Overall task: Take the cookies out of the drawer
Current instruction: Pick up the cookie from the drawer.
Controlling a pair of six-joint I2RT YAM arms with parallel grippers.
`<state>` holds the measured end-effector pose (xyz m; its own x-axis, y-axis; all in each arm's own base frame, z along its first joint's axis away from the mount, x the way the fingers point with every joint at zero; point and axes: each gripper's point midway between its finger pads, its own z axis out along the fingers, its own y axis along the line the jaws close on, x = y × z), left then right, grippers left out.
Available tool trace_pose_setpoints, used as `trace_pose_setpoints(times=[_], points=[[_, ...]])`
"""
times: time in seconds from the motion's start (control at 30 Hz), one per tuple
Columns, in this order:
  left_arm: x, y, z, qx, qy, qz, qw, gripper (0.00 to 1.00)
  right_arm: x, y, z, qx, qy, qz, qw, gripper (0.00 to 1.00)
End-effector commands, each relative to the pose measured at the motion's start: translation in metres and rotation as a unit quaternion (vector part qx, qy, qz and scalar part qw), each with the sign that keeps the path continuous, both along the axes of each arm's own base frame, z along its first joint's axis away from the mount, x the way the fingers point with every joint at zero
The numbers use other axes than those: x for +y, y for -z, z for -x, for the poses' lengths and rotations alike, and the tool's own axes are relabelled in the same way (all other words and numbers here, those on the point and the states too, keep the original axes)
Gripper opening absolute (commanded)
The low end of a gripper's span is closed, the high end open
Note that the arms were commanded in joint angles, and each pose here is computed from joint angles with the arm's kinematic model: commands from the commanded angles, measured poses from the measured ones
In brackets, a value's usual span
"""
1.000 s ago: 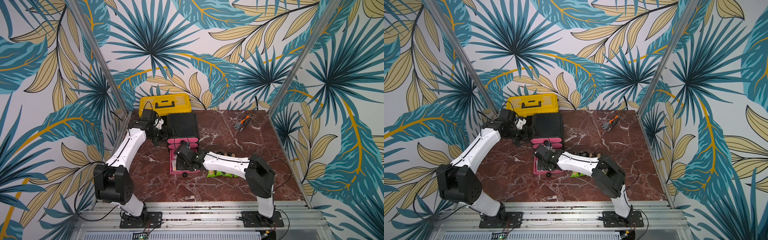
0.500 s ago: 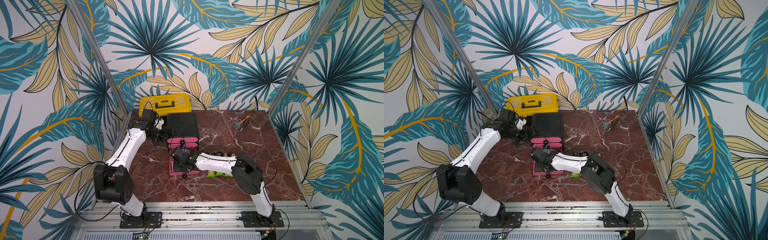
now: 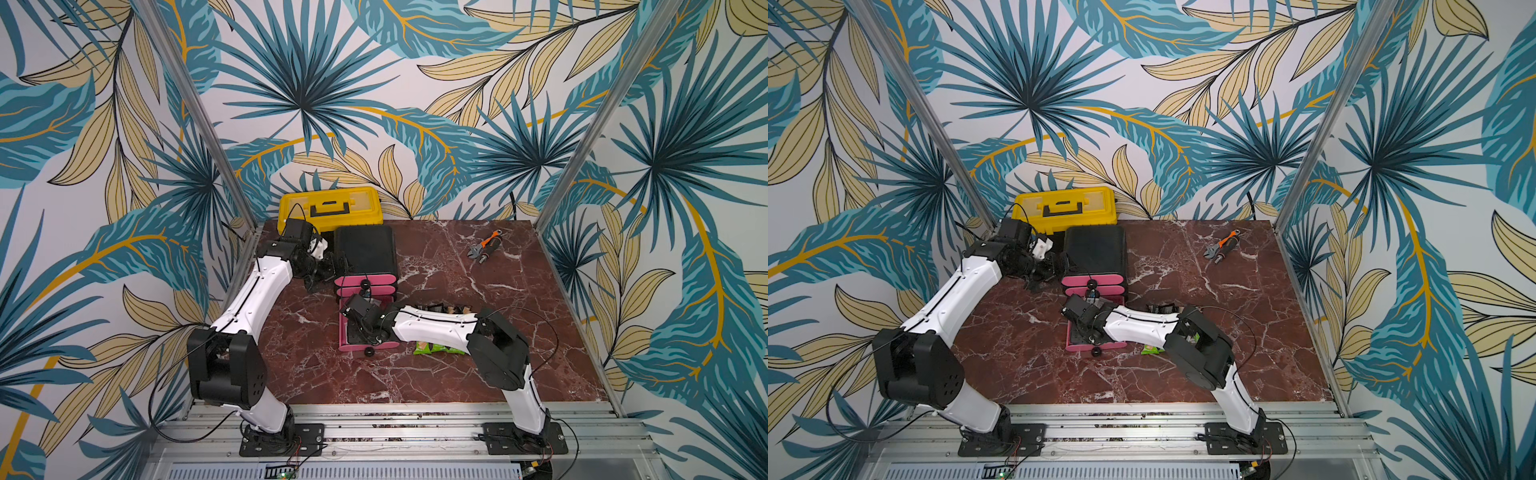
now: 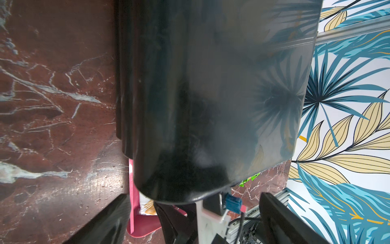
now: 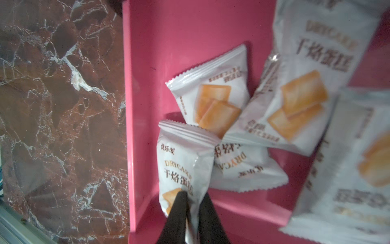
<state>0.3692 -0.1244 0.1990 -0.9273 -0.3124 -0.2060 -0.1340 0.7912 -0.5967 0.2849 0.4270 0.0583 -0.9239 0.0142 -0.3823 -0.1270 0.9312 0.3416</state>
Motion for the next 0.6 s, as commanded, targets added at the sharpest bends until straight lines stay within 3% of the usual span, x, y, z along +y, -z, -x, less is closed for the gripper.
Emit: trace_pose_setpoints(times=[0.0,0.57], points=[[0.004,-0.017,0.001,-0.027,-0.008,-0.003,1.0,1.0,-0.024,-0.038,0.0,-0.035,0.007,0.01,0.999,0.15],[-0.002,-0.016,0.001,-0.031,-0.016,0.018,0.999,1.0,-0.148,-0.046,0.066,-0.007,0.053,0.067,0.996,0.11]])
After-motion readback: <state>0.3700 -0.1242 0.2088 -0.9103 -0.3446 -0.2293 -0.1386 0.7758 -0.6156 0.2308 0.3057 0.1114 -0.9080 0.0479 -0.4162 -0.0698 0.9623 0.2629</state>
